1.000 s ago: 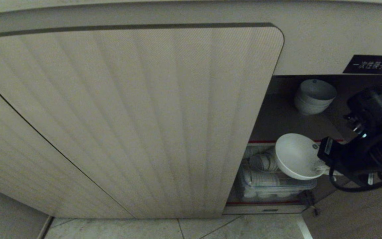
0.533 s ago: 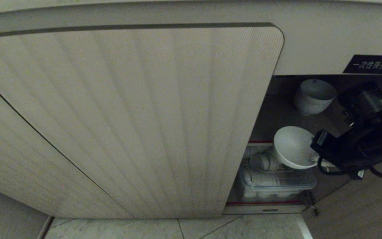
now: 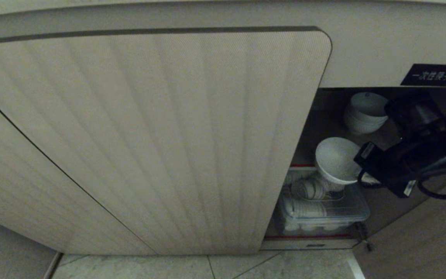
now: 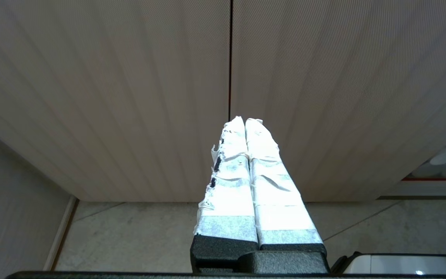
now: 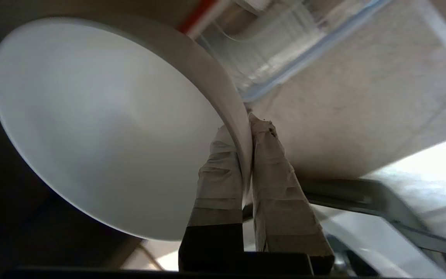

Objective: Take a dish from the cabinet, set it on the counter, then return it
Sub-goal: Put it back into the cabinet

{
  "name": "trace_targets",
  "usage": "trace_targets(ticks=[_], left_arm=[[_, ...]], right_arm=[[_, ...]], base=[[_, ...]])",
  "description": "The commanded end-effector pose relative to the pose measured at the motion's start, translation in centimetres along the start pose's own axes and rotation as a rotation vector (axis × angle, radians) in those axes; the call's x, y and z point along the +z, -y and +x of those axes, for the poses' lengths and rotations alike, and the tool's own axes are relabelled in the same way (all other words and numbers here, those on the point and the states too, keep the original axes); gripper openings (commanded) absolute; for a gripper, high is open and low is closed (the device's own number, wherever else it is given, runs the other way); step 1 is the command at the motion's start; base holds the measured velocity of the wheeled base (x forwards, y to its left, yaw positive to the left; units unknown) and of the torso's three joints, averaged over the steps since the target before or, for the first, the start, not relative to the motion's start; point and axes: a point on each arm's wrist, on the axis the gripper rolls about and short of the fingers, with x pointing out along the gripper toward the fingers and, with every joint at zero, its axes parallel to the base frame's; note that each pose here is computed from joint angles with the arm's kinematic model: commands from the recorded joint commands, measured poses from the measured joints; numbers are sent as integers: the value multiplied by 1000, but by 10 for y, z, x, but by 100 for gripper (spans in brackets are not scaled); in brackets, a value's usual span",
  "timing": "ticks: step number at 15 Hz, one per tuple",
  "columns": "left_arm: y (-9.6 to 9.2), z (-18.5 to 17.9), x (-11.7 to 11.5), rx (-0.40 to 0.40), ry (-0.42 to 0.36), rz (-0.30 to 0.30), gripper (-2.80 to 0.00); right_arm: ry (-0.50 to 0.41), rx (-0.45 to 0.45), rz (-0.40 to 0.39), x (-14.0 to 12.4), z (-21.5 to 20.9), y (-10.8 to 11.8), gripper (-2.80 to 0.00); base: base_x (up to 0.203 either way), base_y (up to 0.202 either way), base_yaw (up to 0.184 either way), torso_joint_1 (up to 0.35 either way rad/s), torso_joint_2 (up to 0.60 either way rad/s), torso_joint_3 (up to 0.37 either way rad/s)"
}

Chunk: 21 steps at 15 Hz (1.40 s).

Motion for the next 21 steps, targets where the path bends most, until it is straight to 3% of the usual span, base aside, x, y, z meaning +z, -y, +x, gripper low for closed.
trace_targets(ticks=[1,5,8,13,21], left_arm=[[0,0,0,-1,0,-1,-280],[0,0,0,0,0,-1,-280],[0,0,0,0,0,-1,-280],[0,0,0,1,0,-1,-280],[0,0,0,0,0,-1,-280]], right_arm=[[-7,-2,18,4,8,-7,-280],[-26,-19,58,9,15,-15,-280],[-73,-37,187,15,21,-24,-280],[-104,-47,327,20,33,-33,-280],[-78,-75,318,17,39,-31,-280]], base=[[0,0,0,0,0,0],[0,0,0,0,0,0],[0,0,0,0,0,0],[0,0,0,0,0,0],[0,0,0,0,0,0]])
